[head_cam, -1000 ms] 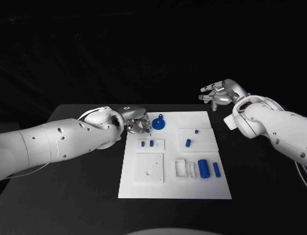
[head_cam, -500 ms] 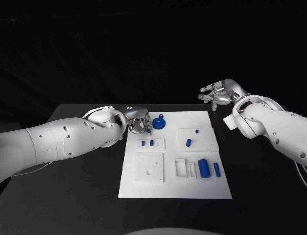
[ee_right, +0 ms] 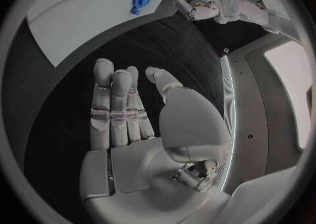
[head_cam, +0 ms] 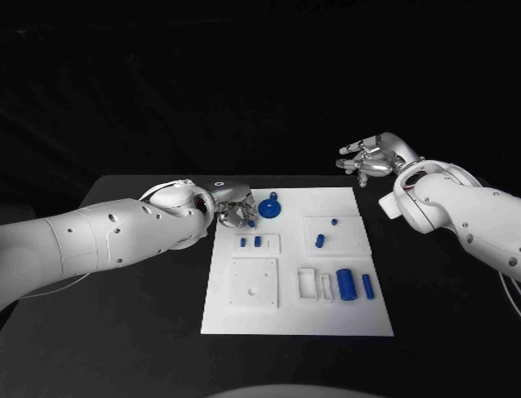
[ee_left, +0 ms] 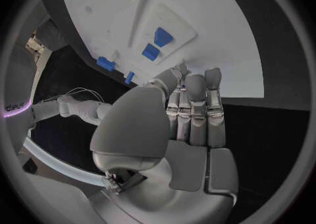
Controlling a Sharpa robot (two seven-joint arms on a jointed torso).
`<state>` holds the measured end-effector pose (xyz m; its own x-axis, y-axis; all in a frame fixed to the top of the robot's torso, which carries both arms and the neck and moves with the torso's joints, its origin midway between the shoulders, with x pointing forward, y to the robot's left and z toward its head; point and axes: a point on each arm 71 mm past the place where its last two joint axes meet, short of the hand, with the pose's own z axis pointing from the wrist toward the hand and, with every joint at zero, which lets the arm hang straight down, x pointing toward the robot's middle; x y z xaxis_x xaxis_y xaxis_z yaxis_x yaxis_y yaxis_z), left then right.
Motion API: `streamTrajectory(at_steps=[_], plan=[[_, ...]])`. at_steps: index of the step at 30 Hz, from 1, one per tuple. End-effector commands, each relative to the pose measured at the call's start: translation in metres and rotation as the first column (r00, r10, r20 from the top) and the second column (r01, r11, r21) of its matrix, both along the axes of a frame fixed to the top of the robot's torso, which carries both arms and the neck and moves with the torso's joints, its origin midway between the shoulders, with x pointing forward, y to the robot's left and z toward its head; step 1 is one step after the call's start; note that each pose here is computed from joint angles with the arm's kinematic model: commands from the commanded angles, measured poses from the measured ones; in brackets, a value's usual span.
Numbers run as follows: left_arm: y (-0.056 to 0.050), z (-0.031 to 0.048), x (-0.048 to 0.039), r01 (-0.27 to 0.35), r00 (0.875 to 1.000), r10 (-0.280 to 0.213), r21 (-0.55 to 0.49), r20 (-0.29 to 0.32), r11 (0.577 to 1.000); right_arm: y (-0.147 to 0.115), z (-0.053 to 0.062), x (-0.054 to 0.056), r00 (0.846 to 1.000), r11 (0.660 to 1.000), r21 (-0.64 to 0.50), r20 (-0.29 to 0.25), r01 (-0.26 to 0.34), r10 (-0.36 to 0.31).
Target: Assemble the parts on the task board
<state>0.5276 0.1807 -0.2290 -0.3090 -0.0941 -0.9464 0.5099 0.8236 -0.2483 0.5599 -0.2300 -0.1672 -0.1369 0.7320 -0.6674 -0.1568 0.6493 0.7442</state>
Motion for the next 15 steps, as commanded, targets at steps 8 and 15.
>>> streamTrajectory(at_steps=[8, 15], plan=[[-0.0024, -0.0032, -0.0014, 0.01, 1.0, -0.01, 0.008, -0.026, 1.0, 0.0014, 0.0001, -0.0001, 1.0, 1.0, 0.003, 0.004, -0.01, 0.01], [-0.002, -0.0038, 0.0, 0.007, 1.0, -0.007, 0.012, -0.029, 1.0, 0.0012, 0.0, -0.0001, 1.0, 1.0, 0.003, 0.005, -0.009, 0.009]])
